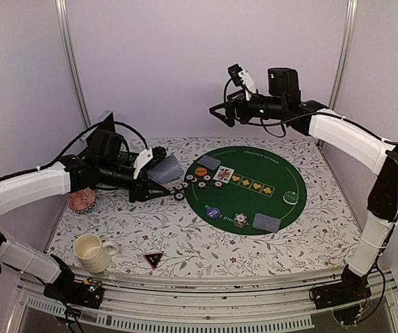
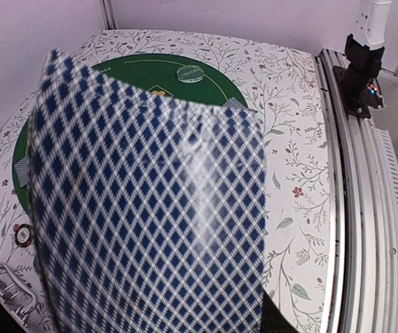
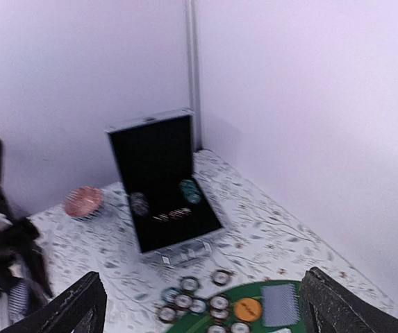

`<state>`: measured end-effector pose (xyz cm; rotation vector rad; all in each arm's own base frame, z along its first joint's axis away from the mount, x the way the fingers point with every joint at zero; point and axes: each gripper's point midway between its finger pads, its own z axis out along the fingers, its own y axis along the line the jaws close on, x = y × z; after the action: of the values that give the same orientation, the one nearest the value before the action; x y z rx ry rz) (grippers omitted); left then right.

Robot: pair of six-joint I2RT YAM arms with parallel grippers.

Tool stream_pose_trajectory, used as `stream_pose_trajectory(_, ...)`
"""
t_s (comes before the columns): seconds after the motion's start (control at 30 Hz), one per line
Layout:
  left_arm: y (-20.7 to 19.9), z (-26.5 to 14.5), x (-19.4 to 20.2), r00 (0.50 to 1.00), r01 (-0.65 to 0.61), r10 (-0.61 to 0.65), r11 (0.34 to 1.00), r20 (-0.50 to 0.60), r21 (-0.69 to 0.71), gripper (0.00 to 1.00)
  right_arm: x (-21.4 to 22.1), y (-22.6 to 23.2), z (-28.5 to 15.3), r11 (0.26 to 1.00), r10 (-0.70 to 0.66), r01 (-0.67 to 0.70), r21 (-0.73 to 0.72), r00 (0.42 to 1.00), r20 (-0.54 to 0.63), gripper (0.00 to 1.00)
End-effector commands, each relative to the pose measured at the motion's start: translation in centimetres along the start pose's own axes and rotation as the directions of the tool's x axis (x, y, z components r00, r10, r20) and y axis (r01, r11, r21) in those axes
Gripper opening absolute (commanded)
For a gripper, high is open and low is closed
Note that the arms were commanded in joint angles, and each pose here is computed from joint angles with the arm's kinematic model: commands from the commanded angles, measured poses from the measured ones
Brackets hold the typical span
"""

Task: Distribute texas hold em gaming equipment
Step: Flop the poker card in the community card area, then pick up the poker card from the face-down deck piles.

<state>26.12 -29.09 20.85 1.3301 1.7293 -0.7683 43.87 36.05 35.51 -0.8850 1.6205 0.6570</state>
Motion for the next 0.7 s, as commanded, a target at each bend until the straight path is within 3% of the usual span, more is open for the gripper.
stream_pose_trajectory(0.0,0.5,-0.1,-0.1,1.0,-0.02,0.02,0.999,0.005,-0.027,0.19,2.0,11.2,1.5,0.896,0.286,-0.31,-0.316,0.95,-0.121,0.99)
stream_pose_trajectory(0.23,0.4,-0.2,-0.3,1.0,-0.018,0.018,1.0,0.011,-0.019,0.19,3.3,18.2,2.7,0.903,0.165,-0.221,-0.367,0.97,-0.178,0.99)
stream_pose_trajectory(0.67,0.3,-0.3,-0.5,1.0,-0.02,0.02,1.0,0.016,-0.015,0.19,8.4,17.0,6.5,0.954,0.131,-0.202,-0.22,0.945,-0.298,0.99)
